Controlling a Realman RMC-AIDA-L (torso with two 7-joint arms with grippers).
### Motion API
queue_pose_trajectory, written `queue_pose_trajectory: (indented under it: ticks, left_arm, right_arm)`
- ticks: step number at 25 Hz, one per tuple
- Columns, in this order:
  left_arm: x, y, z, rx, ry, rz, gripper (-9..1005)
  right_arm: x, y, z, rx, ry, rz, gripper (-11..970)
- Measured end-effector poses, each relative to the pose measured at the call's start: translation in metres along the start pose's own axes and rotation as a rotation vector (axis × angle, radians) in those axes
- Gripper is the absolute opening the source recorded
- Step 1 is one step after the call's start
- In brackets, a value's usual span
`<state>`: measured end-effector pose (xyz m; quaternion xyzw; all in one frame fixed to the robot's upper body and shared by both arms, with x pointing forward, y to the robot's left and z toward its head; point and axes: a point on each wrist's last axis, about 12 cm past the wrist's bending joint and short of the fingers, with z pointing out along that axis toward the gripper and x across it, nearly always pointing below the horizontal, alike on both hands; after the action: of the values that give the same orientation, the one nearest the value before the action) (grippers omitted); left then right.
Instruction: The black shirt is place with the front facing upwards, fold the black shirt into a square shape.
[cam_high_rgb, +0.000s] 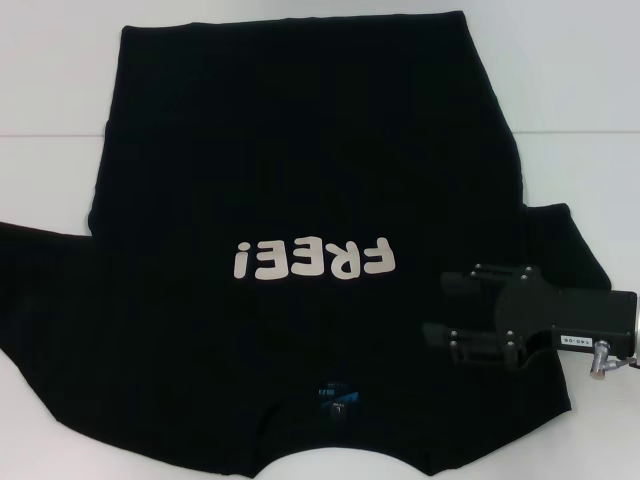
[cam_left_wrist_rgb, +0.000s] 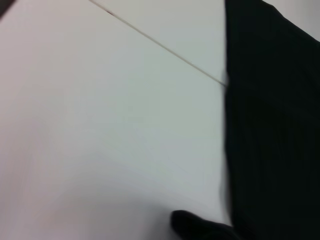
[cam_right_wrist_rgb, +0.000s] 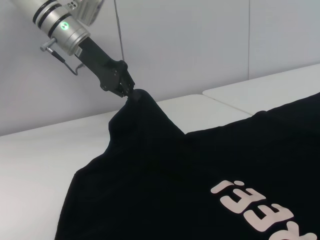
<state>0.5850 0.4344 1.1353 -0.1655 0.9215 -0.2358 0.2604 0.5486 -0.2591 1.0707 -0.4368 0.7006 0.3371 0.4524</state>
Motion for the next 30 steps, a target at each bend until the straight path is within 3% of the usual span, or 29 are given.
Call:
queue_pose_trajectory:
  ticks: [19, 30]
  left_arm:
    - [0.008, -0.049, 0.021, 0.197, 0.171, -0.040, 28]
    - [0.023, -0.052, 0.037, 0.298, 0.153, -0.127, 45]
  right_arm:
    - [0.000, 0.002, 0.004, -0.015, 0.002, -0.003, 765]
    - [0.001, 0.003, 0.006, -0.022, 0.000, 0.003, 766]
